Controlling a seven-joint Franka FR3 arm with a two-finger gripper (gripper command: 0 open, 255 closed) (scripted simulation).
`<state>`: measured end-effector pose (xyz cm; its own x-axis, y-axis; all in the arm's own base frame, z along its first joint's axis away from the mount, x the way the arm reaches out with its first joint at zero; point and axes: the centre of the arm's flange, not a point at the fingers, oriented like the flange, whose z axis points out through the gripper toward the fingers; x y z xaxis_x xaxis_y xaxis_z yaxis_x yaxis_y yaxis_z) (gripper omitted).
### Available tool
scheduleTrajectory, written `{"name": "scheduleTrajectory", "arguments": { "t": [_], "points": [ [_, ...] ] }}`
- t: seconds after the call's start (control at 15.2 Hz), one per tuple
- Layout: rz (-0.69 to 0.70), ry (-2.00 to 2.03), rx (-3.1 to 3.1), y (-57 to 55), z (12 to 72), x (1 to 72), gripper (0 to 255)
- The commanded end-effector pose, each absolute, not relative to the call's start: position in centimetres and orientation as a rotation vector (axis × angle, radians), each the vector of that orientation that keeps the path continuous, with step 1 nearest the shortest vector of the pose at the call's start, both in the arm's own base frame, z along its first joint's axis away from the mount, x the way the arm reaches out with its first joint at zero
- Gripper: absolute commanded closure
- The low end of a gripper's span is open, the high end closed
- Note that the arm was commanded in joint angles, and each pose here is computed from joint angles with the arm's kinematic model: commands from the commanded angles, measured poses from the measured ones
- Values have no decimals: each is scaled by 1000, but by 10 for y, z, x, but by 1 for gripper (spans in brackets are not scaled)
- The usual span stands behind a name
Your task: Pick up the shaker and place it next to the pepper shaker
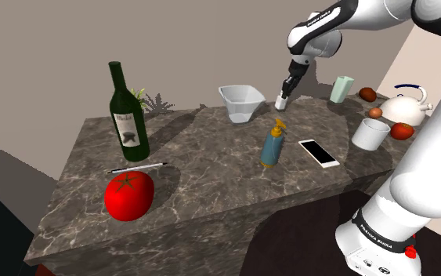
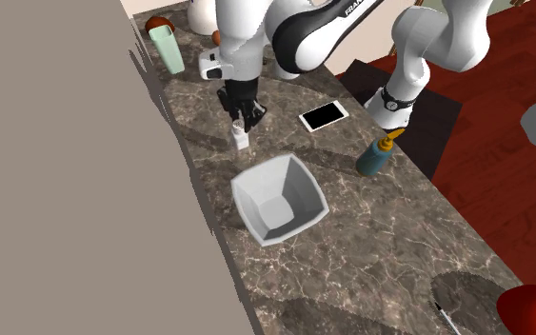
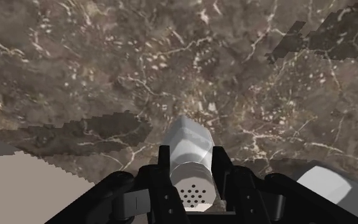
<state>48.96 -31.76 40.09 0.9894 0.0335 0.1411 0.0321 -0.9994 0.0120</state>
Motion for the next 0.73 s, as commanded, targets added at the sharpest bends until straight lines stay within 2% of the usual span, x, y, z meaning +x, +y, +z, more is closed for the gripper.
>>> {"name": "scheduleTrajectory", "arguments": {
  "t": [0.0, 0.66],
  "points": [
    [221, 51, 3124, -318, 412, 489, 255],
    [221, 51, 3124, -318, 465, 489, 255]
  ]
}}
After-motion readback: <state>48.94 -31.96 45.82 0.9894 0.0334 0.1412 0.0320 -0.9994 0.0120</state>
